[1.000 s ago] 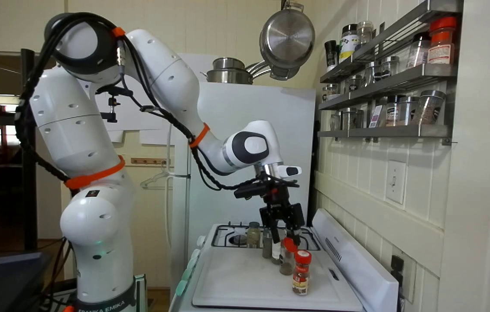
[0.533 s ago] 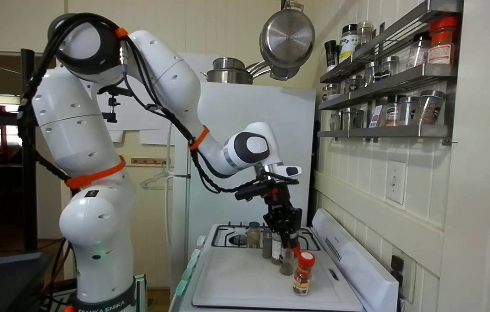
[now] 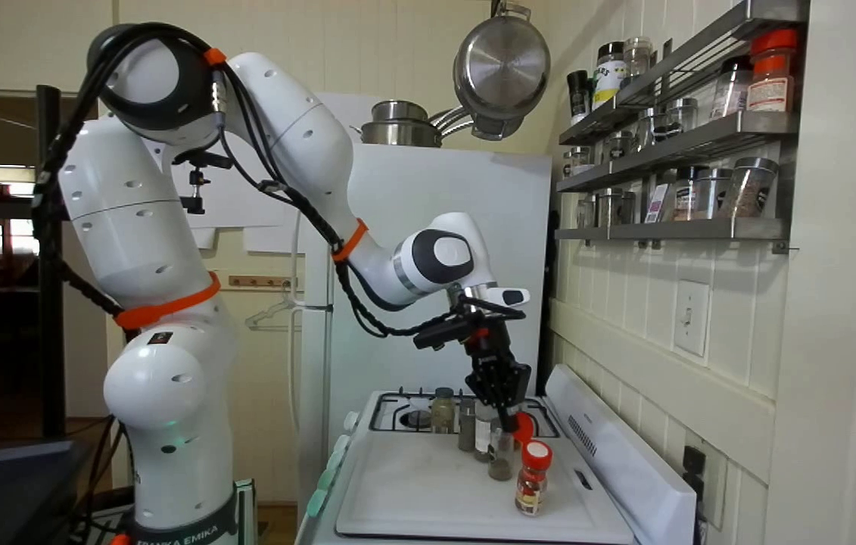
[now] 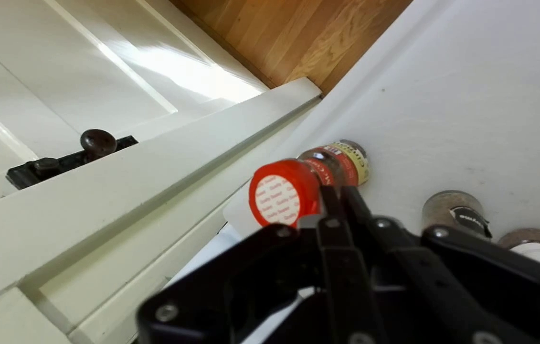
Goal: Close the lid on the red container.
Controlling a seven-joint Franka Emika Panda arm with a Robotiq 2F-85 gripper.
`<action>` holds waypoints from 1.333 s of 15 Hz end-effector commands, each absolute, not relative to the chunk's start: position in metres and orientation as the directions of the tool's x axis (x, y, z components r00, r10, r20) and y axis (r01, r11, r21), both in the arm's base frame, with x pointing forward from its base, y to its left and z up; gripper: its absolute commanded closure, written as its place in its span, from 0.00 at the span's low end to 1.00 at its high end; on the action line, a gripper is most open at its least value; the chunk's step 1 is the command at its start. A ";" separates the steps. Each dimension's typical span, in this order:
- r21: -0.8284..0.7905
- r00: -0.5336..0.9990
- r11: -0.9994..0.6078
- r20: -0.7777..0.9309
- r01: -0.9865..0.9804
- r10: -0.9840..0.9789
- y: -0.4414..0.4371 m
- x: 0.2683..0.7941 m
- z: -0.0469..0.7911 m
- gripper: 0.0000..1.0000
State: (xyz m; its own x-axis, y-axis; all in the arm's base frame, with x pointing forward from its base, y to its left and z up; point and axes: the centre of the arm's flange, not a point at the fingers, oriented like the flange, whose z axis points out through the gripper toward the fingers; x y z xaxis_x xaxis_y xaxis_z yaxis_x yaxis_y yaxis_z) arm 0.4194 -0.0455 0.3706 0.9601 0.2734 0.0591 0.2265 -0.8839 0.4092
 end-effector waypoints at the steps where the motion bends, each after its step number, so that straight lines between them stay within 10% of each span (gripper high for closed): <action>1: 0.414 0.959 -0.882 0.069 0.223 0.274 -0.049 0.427 0.365 0.99; 20: 0.058 0.952 -0.977 0.219 0.206 0.214 -0.066 0.458 0.350 0.99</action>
State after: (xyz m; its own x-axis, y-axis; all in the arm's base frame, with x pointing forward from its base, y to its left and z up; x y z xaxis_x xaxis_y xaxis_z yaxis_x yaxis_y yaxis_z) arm 0.4513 -0.0596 0.3554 0.9512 0.2316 0.2038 0.2094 -0.9699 0.1246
